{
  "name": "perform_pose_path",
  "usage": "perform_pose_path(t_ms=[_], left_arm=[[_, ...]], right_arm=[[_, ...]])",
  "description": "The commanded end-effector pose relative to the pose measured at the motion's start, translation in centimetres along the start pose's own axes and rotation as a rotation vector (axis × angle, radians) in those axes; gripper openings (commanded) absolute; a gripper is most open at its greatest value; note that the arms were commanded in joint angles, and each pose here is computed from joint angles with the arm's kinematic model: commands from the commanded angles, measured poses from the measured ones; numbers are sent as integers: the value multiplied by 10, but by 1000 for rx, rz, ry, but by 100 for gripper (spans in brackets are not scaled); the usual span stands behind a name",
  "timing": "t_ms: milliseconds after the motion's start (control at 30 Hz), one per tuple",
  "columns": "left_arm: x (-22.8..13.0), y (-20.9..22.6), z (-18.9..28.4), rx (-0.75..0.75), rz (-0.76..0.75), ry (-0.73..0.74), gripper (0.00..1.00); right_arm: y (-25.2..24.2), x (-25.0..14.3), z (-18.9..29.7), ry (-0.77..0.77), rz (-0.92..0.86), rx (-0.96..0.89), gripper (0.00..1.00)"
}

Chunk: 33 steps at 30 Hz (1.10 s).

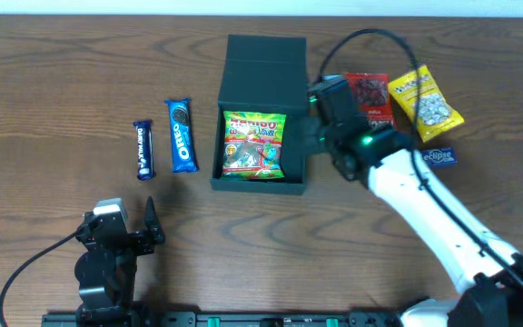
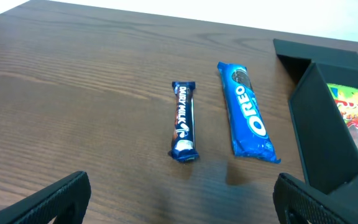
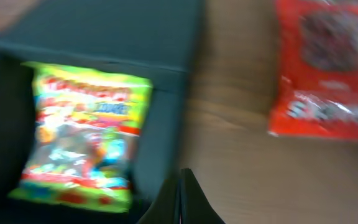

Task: Pack container
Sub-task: 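Reach left gripper to the blue Oreo pack and grasp it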

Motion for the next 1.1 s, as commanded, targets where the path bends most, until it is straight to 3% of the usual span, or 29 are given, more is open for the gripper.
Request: perform_pose_path(t_ms=[0,133,233,367,433,633,833,967,1067], left_arm=[[-8,-7,-2,-65,-10,22,95],[-5,-21,-1,-206,44,12,95],[14,-37,5,-372,99,-78,95],[49,-35,9,-365,82,-254,95],[59,-31,8,-314,89,-256,95],[89,-22,-23,-202,67,-23,95],[130,-25,-96,-150,83,359,95],[134,-40,-143,-93,21,522,95],[126,-61,-174,-157,7,583,95]], right_arm=[[-19,5,-3,33,-69,12,1],[-31,8,-4,52,5,42,1],[-35,10,-5,52,-6,34,1],[-35,16,-5,18,24,43,1],[-35,19,-5,3,23,45,1],[-35,32,-4,-69,31,54,1],[-43,53,-2,-175,8,59,1],[-56,67,-1,-240,11,44,1],[-69,77,-3,-281,-6,27,1]])
Point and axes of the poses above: each gripper's point midway between its finger pads, its own z axis back along the fingers, its own y axis along the line the jaws close on, x = y × z, the point moved 7 cm from there along z, back along the fingers, and after that the axes turned 4 degrees about -z, right-handed, at the moved point
